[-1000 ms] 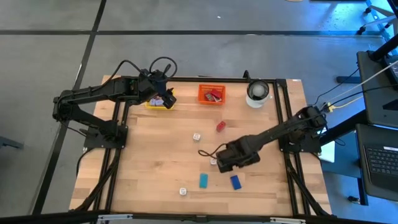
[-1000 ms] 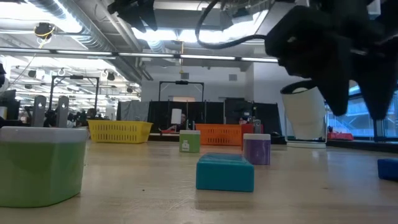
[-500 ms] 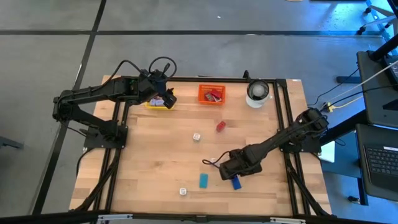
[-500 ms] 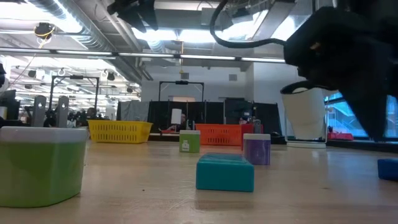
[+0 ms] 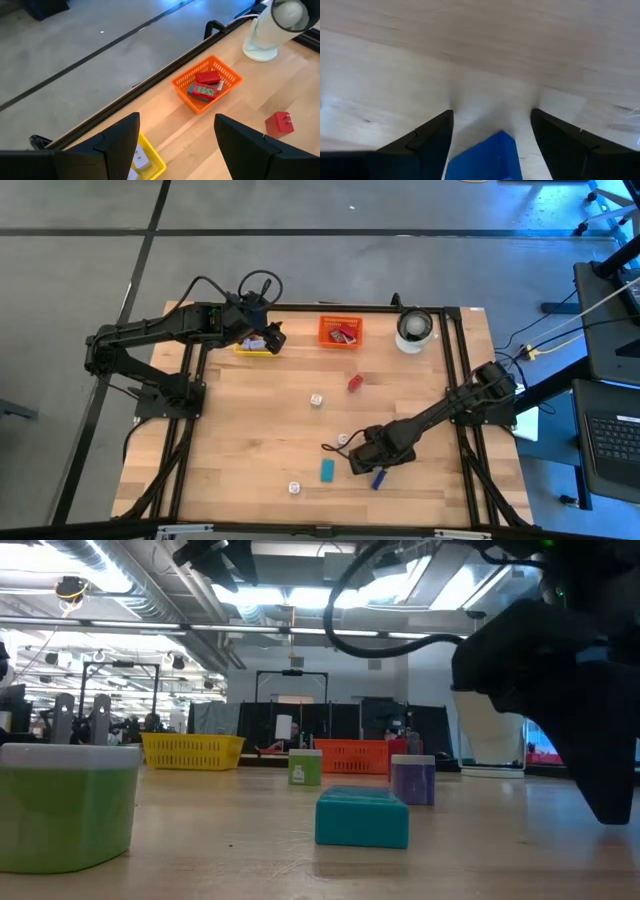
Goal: Pick & Place Office items
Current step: Put the dark blue digital timer into the orange bin
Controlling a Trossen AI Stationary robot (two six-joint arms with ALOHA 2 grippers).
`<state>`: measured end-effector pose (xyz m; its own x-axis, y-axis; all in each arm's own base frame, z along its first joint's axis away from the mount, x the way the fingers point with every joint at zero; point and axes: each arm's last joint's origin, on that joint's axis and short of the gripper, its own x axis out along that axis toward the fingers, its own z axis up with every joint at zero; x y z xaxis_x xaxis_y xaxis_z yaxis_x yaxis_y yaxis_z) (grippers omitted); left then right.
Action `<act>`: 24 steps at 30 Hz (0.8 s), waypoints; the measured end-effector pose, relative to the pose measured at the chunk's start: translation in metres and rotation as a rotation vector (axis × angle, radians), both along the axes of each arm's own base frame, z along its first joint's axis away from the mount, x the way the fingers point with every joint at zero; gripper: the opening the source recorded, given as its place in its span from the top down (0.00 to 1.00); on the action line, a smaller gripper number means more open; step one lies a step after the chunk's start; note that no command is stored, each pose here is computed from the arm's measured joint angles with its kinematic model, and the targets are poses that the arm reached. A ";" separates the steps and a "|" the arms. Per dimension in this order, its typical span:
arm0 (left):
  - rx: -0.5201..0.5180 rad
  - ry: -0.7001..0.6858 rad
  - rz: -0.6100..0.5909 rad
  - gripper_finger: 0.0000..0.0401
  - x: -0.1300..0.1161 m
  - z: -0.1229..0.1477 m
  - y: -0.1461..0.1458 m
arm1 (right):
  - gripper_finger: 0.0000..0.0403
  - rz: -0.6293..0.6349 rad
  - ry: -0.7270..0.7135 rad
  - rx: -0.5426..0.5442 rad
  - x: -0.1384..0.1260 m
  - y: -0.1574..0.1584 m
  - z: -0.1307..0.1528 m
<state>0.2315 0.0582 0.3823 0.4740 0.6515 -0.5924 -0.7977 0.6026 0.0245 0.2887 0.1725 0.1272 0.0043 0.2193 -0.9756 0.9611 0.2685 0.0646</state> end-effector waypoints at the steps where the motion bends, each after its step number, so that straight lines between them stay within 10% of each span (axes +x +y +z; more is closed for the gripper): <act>1: -0.004 -0.001 -0.004 0.37 0.000 0.000 0.000 | 0.33 0.001 0.001 -0.007 -0.001 0.000 0.000; 24: -0.067 -0.015 -0.081 0.37 0.002 -0.001 -0.007 | 0.39 0.140 -0.018 -0.089 -0.003 0.008 0.005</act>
